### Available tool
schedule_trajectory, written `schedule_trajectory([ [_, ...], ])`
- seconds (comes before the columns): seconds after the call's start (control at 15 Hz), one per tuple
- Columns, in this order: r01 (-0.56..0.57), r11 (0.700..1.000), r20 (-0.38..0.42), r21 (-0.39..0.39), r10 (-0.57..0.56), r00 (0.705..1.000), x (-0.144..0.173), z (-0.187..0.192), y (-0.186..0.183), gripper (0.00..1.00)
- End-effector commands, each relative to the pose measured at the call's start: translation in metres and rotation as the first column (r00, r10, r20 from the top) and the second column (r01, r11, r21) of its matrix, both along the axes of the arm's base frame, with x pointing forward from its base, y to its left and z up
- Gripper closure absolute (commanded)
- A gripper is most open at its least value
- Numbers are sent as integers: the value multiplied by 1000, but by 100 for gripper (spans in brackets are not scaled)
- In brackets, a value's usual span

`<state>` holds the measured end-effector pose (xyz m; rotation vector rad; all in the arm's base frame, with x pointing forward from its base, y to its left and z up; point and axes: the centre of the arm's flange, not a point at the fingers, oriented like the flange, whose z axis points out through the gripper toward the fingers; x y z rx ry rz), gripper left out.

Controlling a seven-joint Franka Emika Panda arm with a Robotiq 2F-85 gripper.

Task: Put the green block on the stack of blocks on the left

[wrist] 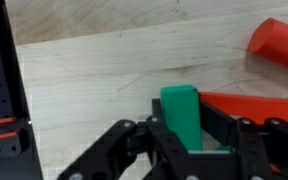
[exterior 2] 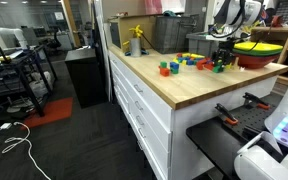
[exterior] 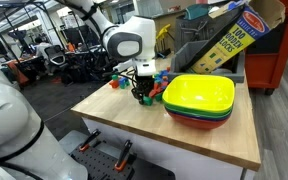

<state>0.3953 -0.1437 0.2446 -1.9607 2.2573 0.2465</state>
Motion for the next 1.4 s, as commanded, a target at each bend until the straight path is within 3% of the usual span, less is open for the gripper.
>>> schedule_trajectory([
  [0.0, -24, 1000, 18, -11, 24, 1000, -16, 2, 0, 86],
  [0.2, -44, 999, 14, -25, 44, 999, -21, 7, 1, 88],
  [0.4, -122, 989, -13, -87, 121, 993, -23, 21, 6, 88],
  [0.6, -212, 966, -18, -146, 212, 977, -23, 38, 12, 88],
  [0.93, -349, 915, 40, -200, 364, 931, -9, 73, 31, 88],
  [1.13, -466, 858, 84, -216, 492, 866, 4, 91, 50, 88],
  [1.33, -609, 760, 111, -229, 642, 759, 23, 103, 79, 88],
])
